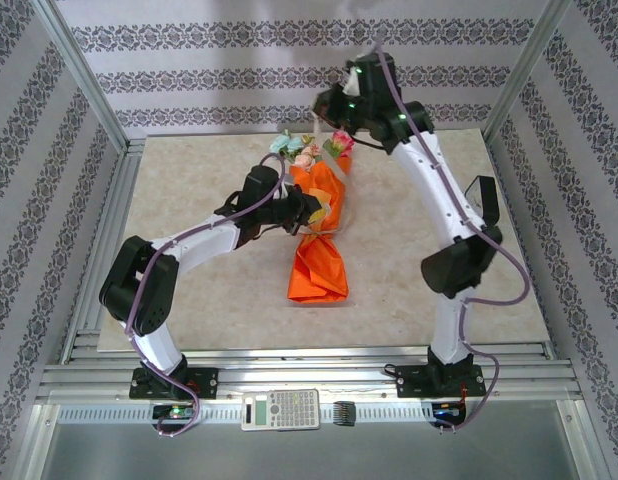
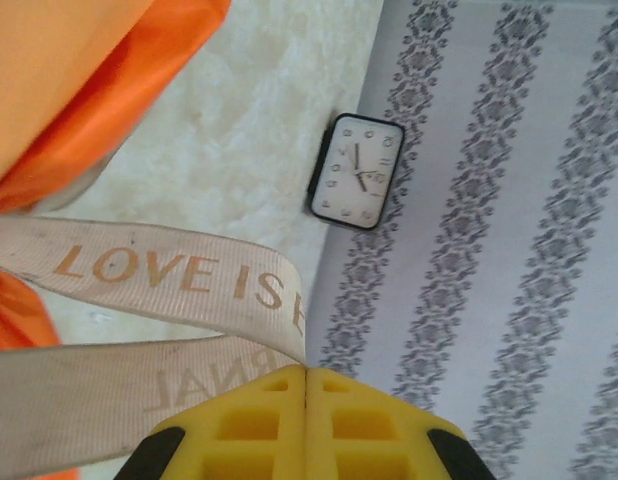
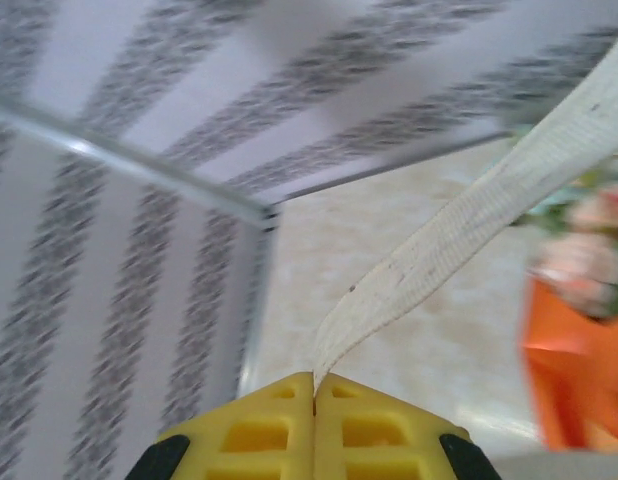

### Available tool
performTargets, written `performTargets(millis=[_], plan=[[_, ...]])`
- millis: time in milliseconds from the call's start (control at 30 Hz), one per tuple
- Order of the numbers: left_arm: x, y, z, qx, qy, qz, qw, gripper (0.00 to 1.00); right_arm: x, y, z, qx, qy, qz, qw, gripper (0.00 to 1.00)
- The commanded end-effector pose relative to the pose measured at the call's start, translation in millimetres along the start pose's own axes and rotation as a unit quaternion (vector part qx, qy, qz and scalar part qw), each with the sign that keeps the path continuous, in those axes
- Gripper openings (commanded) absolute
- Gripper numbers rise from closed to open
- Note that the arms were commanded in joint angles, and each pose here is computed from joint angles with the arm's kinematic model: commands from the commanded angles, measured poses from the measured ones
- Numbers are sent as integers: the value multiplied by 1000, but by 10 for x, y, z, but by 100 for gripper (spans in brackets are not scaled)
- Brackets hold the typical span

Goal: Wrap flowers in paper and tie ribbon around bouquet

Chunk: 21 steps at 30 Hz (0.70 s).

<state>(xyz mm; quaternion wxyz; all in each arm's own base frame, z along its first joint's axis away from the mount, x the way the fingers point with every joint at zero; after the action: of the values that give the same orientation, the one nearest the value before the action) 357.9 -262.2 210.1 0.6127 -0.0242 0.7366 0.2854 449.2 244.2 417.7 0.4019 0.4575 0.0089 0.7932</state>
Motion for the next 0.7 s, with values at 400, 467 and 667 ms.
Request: performTargets(millis=[400, 467, 667], plan=[[394, -87, -326, -41, -270, 51, 961, 0, 368, -1030, -1642, 311, 35, 149, 938, 0], [443, -123, -390, -36, -296, 58, 953, 0, 331, -1046, -1819, 347, 33, 159, 924, 0], [506, -235, -591, -29, -365, 66, 928, 0, 186, -1073, -2373, 433, 57, 142, 888, 0]])
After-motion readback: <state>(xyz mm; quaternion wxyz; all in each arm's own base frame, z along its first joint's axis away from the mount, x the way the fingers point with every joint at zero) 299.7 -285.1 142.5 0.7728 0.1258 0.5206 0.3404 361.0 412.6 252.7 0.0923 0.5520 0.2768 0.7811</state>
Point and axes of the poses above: each hand's point on the last joint's axis, 136 mm out from that joint toward the fingers, its own y axis back along the fingers, its own x axis along the line the jaws close on, z = x × y, the point moved 7 cm from there along y, back along the fingers, and after that the axes turned 3 degrees about y, right-handed, at the moved point
